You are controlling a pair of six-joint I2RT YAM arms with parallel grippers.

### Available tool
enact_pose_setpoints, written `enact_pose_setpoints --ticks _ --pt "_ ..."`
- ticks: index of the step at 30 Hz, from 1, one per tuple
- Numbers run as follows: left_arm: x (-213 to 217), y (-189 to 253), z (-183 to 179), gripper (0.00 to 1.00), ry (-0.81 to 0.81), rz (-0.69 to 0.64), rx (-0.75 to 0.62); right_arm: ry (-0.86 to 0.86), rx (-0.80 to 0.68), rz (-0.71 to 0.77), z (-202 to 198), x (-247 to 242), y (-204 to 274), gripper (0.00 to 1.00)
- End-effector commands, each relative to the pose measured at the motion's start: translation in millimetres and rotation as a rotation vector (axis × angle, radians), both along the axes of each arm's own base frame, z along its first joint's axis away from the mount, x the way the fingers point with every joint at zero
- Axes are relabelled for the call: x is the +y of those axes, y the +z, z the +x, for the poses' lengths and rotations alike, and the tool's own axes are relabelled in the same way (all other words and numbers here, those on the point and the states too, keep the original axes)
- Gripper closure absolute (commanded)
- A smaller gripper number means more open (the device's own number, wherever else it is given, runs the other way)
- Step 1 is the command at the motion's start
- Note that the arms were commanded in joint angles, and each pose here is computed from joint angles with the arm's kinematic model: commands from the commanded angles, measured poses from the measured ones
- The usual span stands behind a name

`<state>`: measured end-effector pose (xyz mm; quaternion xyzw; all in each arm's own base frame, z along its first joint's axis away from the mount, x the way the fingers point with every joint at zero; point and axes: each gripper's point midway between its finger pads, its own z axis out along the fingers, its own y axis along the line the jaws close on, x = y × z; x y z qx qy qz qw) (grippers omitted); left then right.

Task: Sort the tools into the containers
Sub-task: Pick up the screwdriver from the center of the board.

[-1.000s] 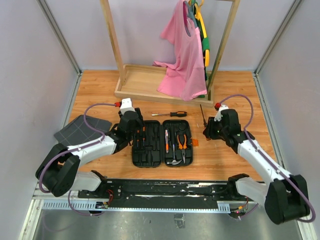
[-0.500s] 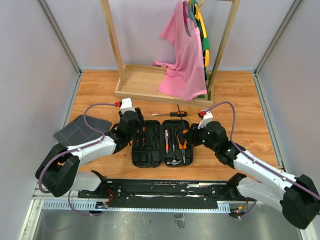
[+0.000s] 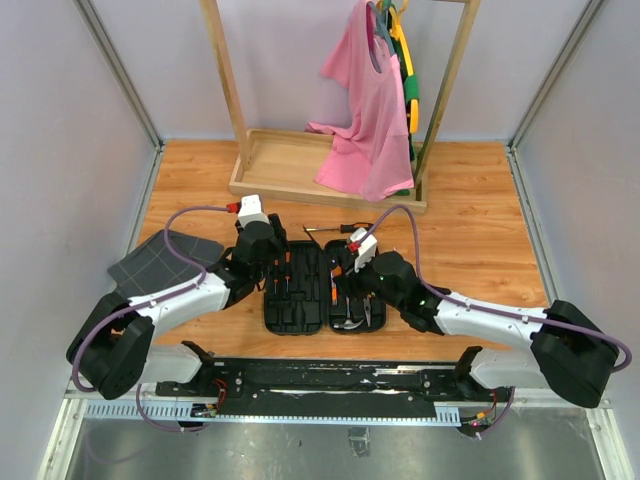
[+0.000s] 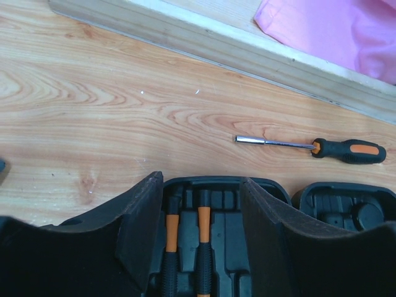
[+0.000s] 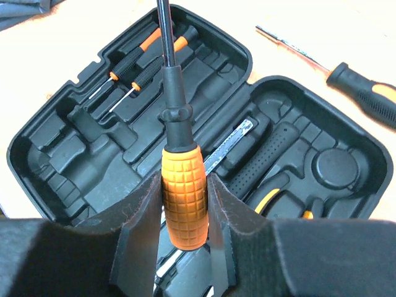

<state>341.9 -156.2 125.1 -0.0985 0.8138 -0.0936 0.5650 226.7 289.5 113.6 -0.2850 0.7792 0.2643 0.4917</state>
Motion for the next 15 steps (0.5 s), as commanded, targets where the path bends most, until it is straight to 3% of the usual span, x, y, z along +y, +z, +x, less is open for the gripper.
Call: enact_pose_setpoints --ticks 1,8,15 --pt "4.9 17.5 2.9 0.43 0.034 -0.019 -0.048 0.089 -0.185 0.011 9.8 18.3 35.9 0.99" --pt "4.0 17.3 2.9 0.43 0.031 -0.023 -0.046 0.039 -0.207 -0.084 17.3 2.2 28.9 0.99" --pt "4.8 16.7 2.8 0.43 0.033 -0.024 -0.046 -0.012 -0.195 -0.05 18.0 -4.4 34.4 0.99"
